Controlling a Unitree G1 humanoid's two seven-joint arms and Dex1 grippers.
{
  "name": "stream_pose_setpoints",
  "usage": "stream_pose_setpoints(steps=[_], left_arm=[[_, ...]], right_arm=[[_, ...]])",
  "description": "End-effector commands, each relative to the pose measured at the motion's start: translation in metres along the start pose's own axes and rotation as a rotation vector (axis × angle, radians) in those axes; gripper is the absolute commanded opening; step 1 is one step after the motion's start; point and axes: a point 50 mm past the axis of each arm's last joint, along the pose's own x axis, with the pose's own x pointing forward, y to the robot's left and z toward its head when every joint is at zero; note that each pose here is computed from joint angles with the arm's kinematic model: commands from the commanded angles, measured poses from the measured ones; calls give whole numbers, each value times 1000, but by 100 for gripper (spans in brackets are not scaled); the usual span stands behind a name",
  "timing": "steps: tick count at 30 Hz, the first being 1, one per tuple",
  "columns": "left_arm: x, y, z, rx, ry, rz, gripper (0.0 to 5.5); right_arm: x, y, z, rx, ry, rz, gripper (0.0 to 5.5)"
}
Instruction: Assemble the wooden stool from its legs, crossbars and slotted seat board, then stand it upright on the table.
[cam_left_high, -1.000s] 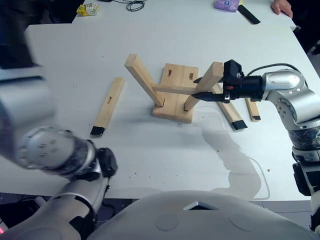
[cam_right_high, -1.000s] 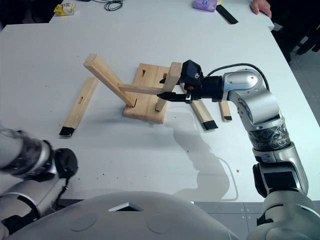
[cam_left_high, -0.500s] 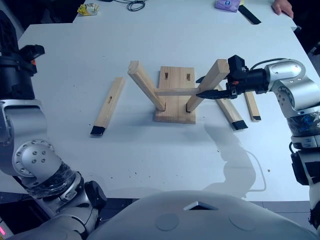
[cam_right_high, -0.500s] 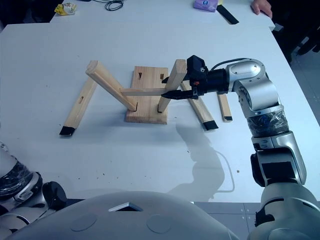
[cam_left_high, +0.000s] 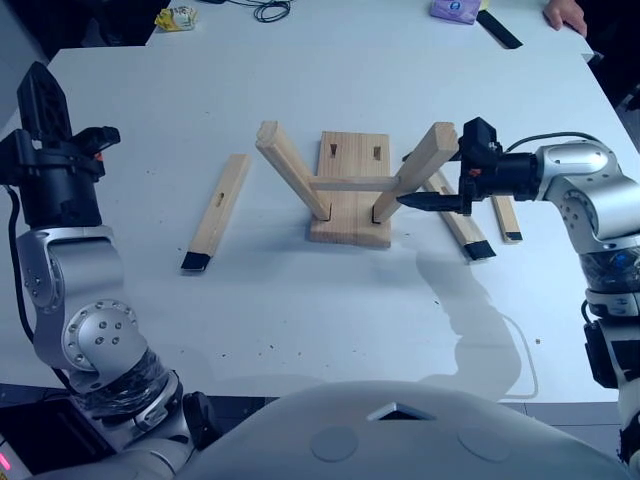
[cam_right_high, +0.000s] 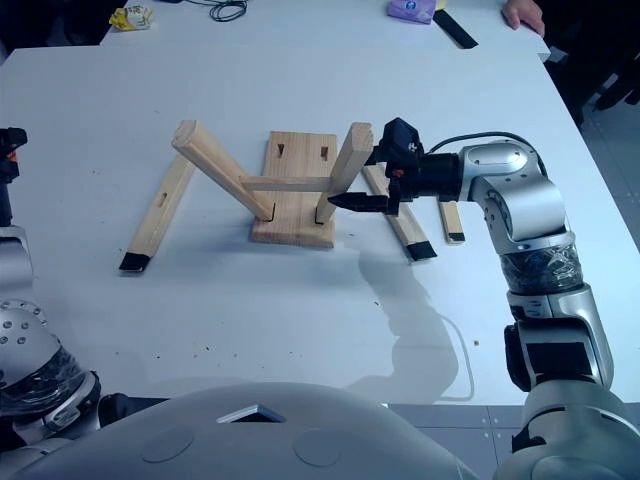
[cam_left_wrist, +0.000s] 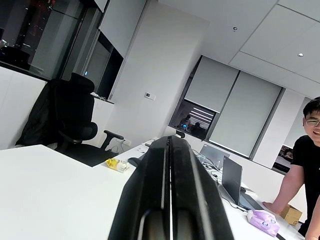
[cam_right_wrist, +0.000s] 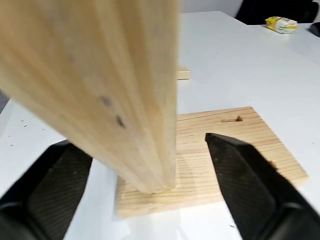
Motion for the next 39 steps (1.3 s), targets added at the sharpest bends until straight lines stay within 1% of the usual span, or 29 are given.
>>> stream_pose_setpoints(steps=[1,4,6,10,12,14,16,19,21,23,26,32,33,39], left_arm=[[-7,5,-4,5,15,14,0],[-12,11,-9,16,38,22,0],[-14,13,-13,19,58,20,0],[-21,22,-22,21,96,44,0],[-23,27,-25,21,101,59,0],[-22,30,-26,22,99,69,0],[-18,32,-27,21,104,63,0],[-16,36,-28,30,114,68,0],[-16,37,-28,32,117,67,0],[-14,36,-29,30,122,55,0],[-12,34,-32,23,128,43,0],[-5,30,-35,5,114,27,0],[-5,29,-35,3,113,26,0],[-8,27,-40,-6,117,31,0]], right_arm=[[-23,11,2,1,35,-18,434],[-45,15,9,-31,60,-14,434],[-57,13,22,-29,14,-34,434],[-81,-3,77,42,-312,-138,434],[-84,-10,96,58,-437,-197,434],[-73,-8,102,54,-475,-222,434],[-55,3,99,-5,-433,-261,434],[-24,29,82,-12,-349,-271,434],[-12,45,78,26,-366,-248,434],[-4,52,83,58,-420,-255,434],[3,50,100,80,-503,-289,434],[12,45,124,82,-571,-339,434],[16,45,124,85,-563,-343,434],[31,44,95,89,-377,-362,434]])
